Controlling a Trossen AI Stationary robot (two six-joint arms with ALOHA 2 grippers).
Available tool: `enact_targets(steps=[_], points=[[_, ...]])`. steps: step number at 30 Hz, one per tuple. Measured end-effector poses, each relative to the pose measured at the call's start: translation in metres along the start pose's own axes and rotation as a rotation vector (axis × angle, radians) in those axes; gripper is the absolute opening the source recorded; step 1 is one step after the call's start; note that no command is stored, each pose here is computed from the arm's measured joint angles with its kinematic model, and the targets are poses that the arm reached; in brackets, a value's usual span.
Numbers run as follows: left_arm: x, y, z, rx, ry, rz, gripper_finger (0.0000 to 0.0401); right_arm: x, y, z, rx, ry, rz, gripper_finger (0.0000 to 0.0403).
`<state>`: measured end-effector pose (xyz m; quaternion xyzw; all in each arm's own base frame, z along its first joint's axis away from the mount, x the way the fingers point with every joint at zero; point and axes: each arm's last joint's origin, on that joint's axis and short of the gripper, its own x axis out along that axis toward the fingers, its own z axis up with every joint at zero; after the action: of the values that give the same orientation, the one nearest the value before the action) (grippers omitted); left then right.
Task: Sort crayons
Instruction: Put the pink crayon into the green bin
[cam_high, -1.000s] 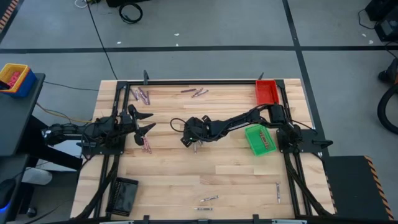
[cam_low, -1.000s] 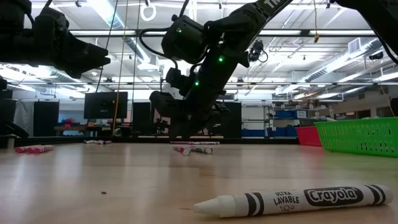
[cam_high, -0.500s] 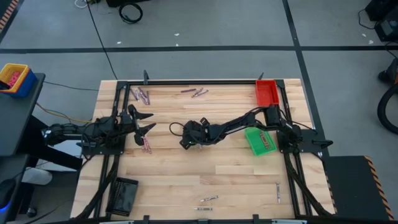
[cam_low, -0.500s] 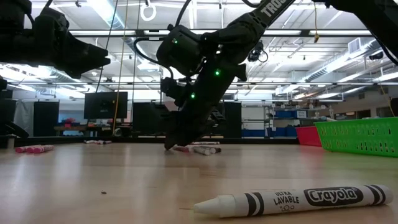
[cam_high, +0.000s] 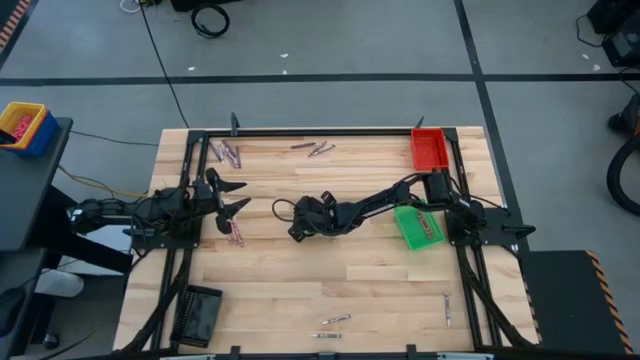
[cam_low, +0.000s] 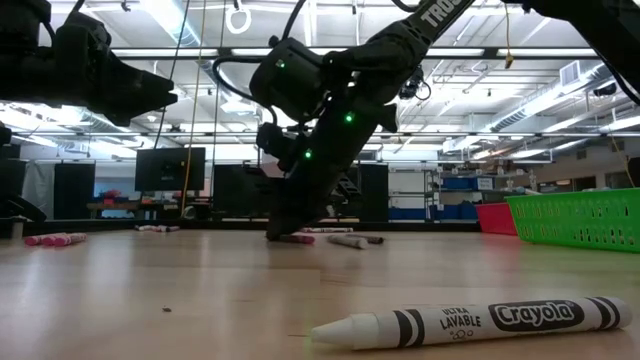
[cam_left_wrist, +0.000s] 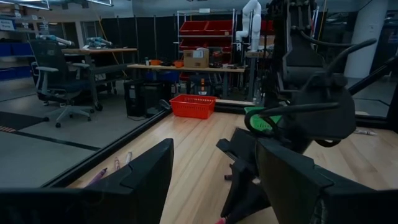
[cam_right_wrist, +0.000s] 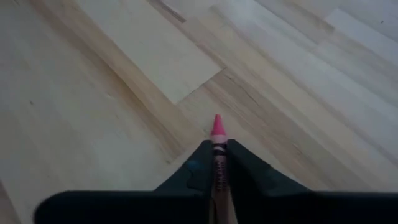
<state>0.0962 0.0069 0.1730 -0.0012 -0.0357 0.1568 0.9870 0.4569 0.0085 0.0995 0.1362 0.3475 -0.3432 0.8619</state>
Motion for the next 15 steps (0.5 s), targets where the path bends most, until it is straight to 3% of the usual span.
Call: enact_targets(steps=[6,11,15], points=[[0.0,0.0,0.0,0.0,0.0,0.0,0.024,-0.017,-0.009,0.02,0.03,-0.022,-0.007,0.0021],[0.0,0.0,0.0,0.0,0.0,0.0,0.024,-0.066,-0.032,0.059,0.042,-0.026,-0.045,0.0031],[0.0,0.0,0.0,0.0,0.0,0.0,0.024,-0.111,-0.061,0.068,0.014,0.075,-0.161,0.0024]])
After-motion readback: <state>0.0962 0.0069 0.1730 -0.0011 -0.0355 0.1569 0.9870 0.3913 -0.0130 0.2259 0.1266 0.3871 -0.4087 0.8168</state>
